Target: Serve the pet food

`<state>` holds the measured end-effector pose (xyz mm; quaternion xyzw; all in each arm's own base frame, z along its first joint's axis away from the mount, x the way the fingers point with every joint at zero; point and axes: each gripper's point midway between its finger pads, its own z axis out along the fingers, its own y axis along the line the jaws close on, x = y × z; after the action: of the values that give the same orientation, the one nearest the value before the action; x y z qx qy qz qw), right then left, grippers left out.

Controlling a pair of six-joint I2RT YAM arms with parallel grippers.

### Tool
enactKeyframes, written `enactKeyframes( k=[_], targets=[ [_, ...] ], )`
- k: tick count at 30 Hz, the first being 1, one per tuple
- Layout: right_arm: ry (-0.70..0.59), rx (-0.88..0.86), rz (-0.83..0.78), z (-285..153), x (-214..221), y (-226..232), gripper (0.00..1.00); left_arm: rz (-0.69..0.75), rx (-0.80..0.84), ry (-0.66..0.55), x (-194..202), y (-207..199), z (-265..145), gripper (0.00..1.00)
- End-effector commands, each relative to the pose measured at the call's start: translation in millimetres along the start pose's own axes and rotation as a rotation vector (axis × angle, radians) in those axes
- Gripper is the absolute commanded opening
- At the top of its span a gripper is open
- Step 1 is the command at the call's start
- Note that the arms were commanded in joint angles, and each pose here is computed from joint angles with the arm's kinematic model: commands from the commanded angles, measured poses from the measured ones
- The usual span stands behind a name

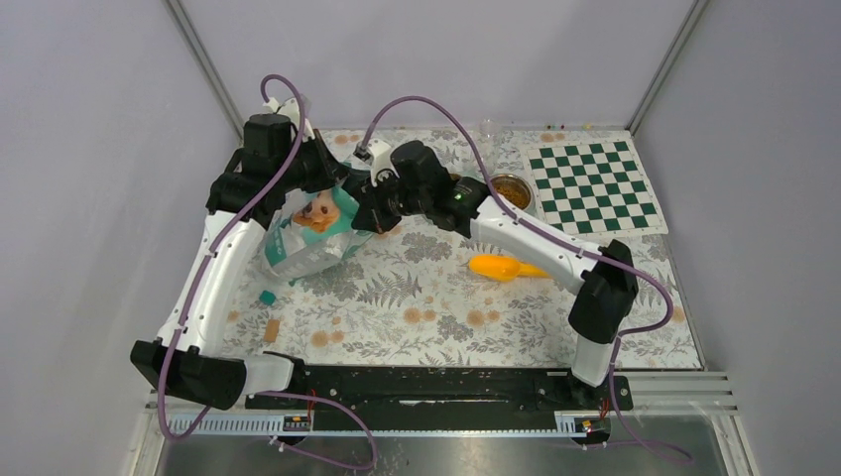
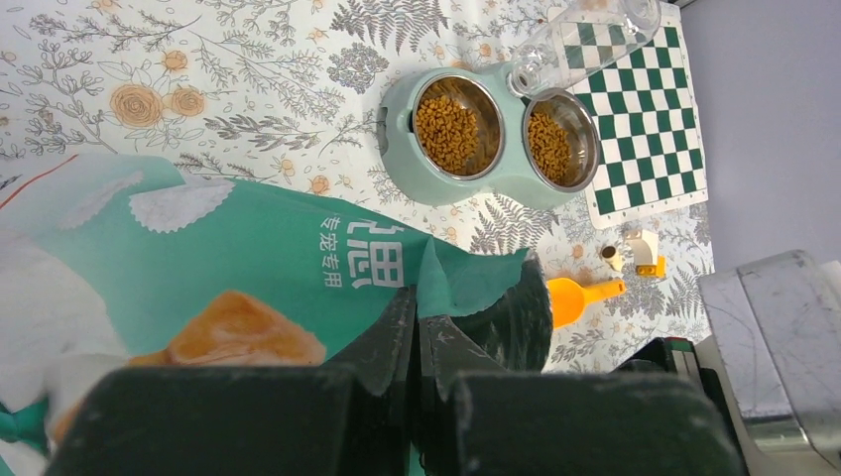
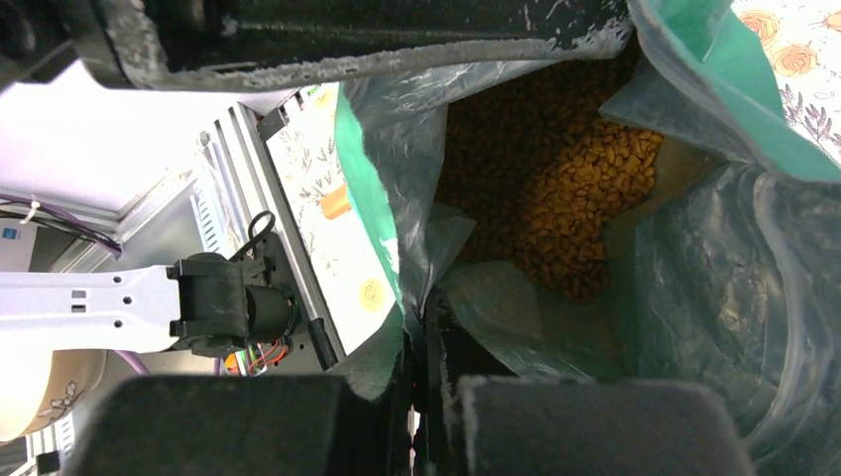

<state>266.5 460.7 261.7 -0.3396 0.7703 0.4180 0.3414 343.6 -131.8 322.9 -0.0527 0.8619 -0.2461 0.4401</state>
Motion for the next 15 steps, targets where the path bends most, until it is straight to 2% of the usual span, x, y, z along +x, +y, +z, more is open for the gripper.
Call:
enactKeyframes(
  k=[1,5,8,10,12,15],
  targets=[
    [-0.114,-0.093,-0.102,-63.9,-63.8,57.0,0.00,0.048,0.053,-0.171,-43.8,-22.6,-37.0,0.00],
    [-0.183,-0.139,-0.200,-118.4,-104.6,92.8,0.00,0.048,0.076,-0.200,-51.5,-30.3,-49.6,0.00],
    [-0.191,-0.174,-0.286,-146.7,-120.3,112.3,0.00,0.055,0.103,-0.217,-55.3,-38.0,-60.0,0.14],
    [-0.152,-0.211,-0.345,-159.2,-116.4,121.3,0.00,0.069,0.127,-0.224,-57.3,-43.6,-66.1,0.21],
    [-0.109,-0.277,-0.409,-167.0,-106.5,131.1,0.00,0.091,0.154,-0.219,-56.4,-48.6,-68.8,0.23],
    [-0.035,-0.330,-0.437,-168.8,-85.6,132.9,0.00,0.111,0.169,-0.200,-51.0,-49.4,-66.9,0.32]
  ],
)
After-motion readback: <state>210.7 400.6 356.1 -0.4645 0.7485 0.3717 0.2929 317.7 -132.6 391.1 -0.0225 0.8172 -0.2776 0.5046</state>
